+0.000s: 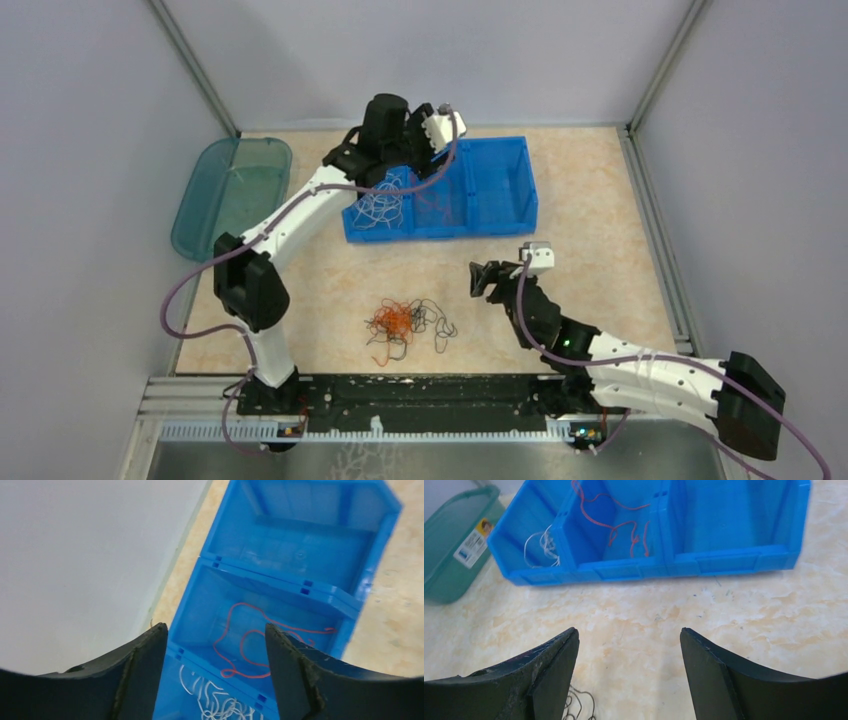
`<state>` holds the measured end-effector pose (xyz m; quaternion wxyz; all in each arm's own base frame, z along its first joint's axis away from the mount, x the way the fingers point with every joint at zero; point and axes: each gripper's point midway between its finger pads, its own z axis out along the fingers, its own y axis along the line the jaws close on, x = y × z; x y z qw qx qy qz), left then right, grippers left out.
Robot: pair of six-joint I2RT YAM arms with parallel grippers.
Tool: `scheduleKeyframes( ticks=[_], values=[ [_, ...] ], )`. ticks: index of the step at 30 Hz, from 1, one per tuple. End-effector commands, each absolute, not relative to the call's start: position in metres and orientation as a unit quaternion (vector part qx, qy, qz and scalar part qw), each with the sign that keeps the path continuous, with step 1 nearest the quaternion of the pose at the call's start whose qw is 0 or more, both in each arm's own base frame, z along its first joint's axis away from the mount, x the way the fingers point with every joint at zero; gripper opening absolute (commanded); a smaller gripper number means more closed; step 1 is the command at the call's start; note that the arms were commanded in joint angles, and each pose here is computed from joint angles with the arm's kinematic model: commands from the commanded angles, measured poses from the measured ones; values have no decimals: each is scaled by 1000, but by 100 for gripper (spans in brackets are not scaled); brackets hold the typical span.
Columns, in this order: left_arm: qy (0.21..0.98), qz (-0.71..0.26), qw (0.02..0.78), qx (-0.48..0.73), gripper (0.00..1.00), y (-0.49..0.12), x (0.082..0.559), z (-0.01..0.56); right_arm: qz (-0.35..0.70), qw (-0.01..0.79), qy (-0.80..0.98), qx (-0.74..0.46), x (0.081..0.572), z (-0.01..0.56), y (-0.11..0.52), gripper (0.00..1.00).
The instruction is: Untangle the cables
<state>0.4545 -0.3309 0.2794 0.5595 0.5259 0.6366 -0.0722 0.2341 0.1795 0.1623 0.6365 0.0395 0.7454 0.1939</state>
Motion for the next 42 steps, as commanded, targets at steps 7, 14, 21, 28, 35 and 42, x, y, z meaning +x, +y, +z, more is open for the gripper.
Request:
scheduleKeyframes(
  ticks=[7, 14, 21, 28, 35, 42],
  values=[
    [671, -236, 408, 572, 85, -243, 309, 274, 360, 576, 712, -176, 204, 184, 290, 73],
    [688, -289, 329, 578, 83, -208, 214, 200, 446, 490, 679, -315, 167, 170, 354, 67],
    [675, -308, 326, 586, 78, -198, 180, 193, 473, 418, 650, -423, 143, 147, 388, 63],
    [641, -289, 357, 615, 77, -192, 170, 190, 453, 395, 642, -477, 138, 127, 385, 60],
    [627, -290, 379, 615, 80, -192, 167, 195, 395, 424, 646, -497, 157, 117, 378, 54],
    [622, -284, 385, 620, 80, -190, 164, 191, 356, 443, 641, -515, 173, 123, 381, 51]
  ],
)
